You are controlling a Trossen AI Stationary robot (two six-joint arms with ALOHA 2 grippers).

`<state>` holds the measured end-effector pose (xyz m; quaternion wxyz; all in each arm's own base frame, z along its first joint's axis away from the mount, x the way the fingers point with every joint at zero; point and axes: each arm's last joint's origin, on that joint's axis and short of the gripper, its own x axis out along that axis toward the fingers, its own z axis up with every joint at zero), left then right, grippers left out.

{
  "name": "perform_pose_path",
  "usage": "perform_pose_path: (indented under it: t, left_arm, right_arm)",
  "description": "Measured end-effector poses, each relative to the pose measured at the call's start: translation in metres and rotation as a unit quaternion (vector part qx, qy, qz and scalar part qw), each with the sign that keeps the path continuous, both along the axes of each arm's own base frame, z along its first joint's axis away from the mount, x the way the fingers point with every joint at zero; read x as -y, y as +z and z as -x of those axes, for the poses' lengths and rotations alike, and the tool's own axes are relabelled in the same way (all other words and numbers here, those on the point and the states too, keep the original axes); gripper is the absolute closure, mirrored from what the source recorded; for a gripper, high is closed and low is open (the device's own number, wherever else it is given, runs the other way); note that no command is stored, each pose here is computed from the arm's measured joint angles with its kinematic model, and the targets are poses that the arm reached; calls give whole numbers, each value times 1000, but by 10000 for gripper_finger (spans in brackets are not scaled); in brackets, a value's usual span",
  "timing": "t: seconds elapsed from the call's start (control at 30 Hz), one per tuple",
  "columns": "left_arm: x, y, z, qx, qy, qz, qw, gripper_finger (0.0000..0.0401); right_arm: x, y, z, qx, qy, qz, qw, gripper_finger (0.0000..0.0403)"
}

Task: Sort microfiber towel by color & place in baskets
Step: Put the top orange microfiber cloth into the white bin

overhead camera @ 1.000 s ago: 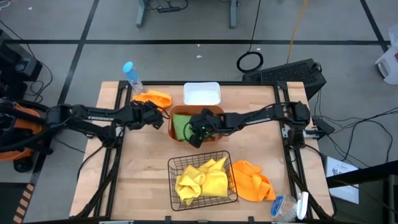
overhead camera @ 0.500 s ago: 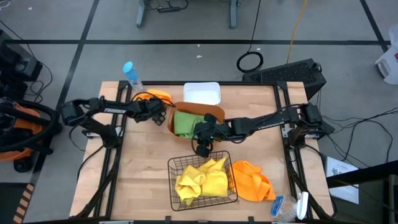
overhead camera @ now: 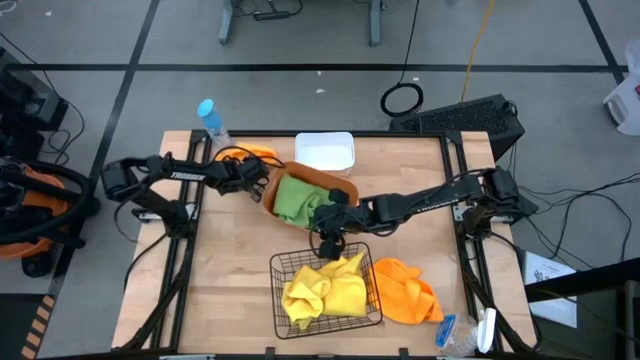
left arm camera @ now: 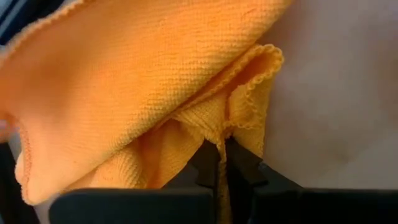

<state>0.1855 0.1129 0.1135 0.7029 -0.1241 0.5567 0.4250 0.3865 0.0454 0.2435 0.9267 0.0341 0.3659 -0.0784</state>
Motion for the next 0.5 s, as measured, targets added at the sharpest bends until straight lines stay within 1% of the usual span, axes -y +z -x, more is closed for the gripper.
perform_pose_path:
  t: [0.1, 0.23, 0.4, 0.5]
  left_arm:
    - [9, 3, 1, -7, 0, 4, 1000, 388]
    - [26, 16, 3, 6, -7, 13, 1000, 395]
    - [45, 50, 2, 75, -31, -8, 997, 395]
    - [55, 72, 6, 113, -43, -21, 992, 396]
  right_arm:
    - [0, -2, 1, -12, 0, 2, 1000, 289]
    - [0, -2, 2, -15, 0, 2, 1000, 289]
    - [0, -3, 3, -21, 6, 9, 1000, 289]
    - [1, -6, 7, -45, -5, 20, 999, 289]
